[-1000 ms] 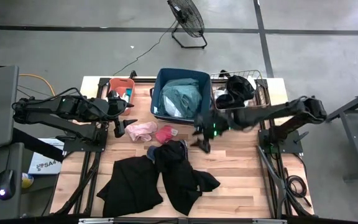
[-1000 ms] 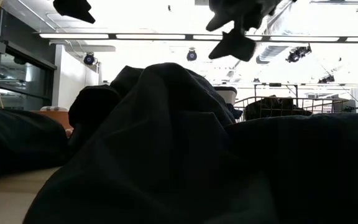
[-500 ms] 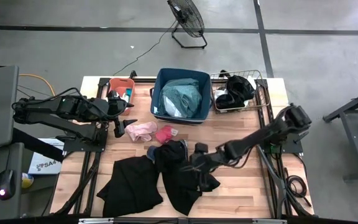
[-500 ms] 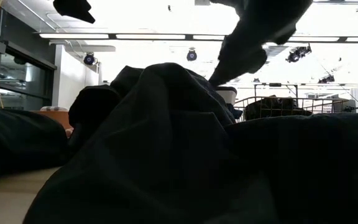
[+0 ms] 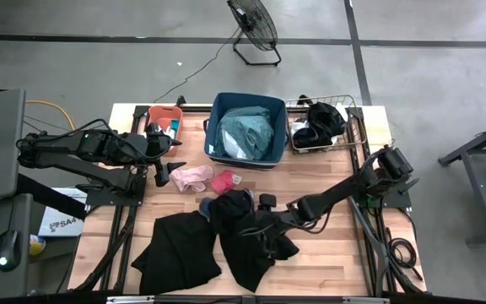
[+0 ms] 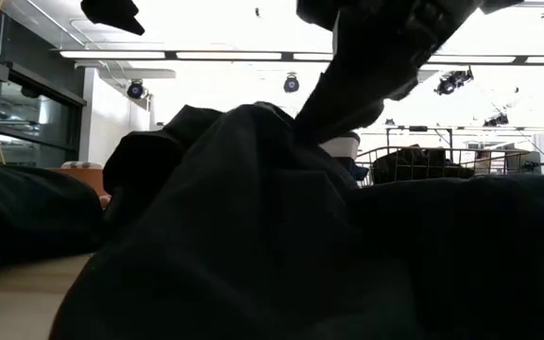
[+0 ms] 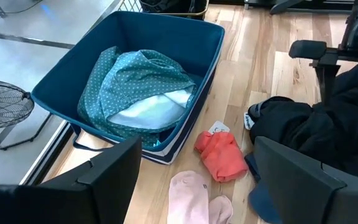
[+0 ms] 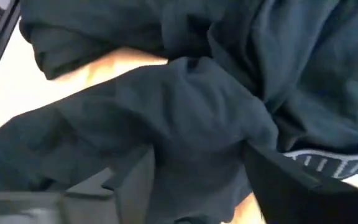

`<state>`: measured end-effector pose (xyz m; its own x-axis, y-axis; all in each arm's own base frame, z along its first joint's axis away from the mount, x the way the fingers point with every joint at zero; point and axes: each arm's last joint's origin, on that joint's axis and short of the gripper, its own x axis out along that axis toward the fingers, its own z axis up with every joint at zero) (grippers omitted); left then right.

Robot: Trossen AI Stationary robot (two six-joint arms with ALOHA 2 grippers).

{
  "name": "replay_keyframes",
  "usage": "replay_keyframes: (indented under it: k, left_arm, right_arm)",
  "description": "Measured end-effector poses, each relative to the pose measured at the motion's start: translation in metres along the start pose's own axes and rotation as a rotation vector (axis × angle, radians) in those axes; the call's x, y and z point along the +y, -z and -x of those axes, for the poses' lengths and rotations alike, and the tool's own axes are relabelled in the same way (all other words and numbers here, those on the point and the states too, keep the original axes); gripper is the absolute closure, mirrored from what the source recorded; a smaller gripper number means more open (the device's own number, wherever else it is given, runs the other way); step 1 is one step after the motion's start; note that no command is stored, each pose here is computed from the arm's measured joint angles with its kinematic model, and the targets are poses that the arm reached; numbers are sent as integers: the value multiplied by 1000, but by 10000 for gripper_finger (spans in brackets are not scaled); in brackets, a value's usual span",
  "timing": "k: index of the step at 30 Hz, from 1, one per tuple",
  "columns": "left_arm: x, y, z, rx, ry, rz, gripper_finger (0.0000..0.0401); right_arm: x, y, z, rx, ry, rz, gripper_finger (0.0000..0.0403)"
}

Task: Pick & Place Cloths
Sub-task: Put the bottom black boxer into the gold wire basket

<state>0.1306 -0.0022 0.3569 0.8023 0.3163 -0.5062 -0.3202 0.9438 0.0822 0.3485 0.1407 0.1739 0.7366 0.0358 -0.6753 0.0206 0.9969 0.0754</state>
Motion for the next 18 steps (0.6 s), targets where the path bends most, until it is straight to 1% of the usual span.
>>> replay_keyframes:
  k: [3, 7, 8, 11, 13, 18]
  left_arm:
    - [0, 0, 0, 0, 0, 1, 95]
    - [0, 0, 0, 0, 0, 3, 95]
    - [0, 0, 0, 0, 0, 3, 95]
    - [0, 0, 0, 0, 0, 4, 95]
    - [0, 0, 0, 0, 0, 4, 95]
    - [0, 0, 0, 0, 0, 3, 95]
  right_arm:
    - [2, -6, 3, -39, -37, -26, 239]
    - [4, -12, 11, -52, -114, -43, 363]
    - [5, -13, 14, -55, -128, -38, 382]
    - [5, -22, 27, -99, -154, -67, 397]
    - [4, -30, 39, -138, -164, -85, 399]
    - [7, -48, 80, -281, -149, -59, 400]
